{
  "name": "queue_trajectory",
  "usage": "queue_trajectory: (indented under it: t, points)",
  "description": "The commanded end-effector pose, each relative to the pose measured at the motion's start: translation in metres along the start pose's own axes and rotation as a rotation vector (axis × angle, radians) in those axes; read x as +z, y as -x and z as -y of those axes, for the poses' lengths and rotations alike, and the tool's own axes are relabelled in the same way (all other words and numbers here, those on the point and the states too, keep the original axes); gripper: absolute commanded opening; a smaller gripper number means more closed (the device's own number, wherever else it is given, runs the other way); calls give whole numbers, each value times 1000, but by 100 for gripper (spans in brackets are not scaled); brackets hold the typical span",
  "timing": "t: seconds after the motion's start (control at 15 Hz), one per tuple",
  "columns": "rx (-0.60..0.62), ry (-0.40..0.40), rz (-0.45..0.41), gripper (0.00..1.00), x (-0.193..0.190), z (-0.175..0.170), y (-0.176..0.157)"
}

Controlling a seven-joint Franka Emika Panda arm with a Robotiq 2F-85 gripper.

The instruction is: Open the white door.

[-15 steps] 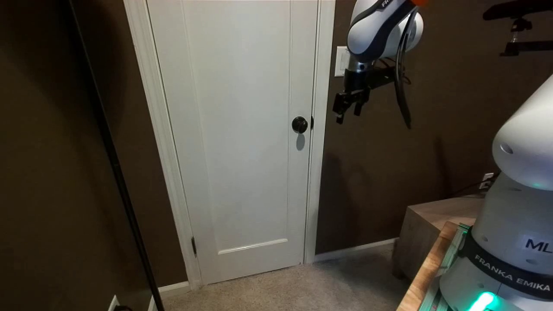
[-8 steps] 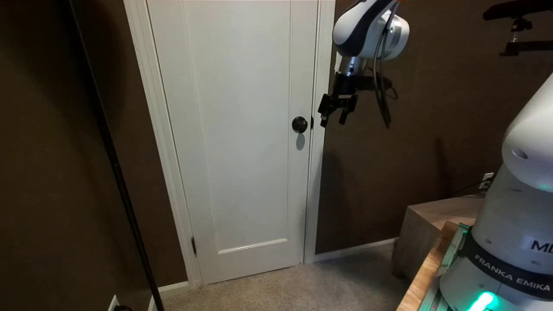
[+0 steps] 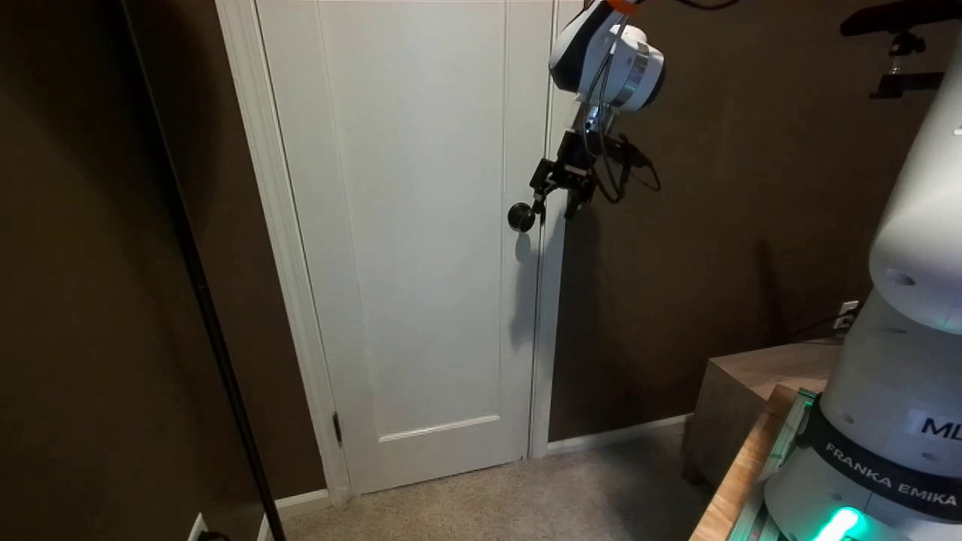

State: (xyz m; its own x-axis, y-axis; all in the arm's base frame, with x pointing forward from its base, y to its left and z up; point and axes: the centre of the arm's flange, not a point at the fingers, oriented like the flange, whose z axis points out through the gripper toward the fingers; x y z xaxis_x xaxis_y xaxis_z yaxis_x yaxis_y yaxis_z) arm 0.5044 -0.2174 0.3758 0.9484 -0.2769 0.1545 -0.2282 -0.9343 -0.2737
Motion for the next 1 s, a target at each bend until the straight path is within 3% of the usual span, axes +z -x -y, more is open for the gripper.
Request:
queue_trajectory:
  t: [0.0,0.4,0.93]
  points:
    - [18,-80,-32,100,8,-39,-46]
    - [23,-115,-70,100,30,-58,-76]
    - [42,-83,-106,100,49,-61,-103]
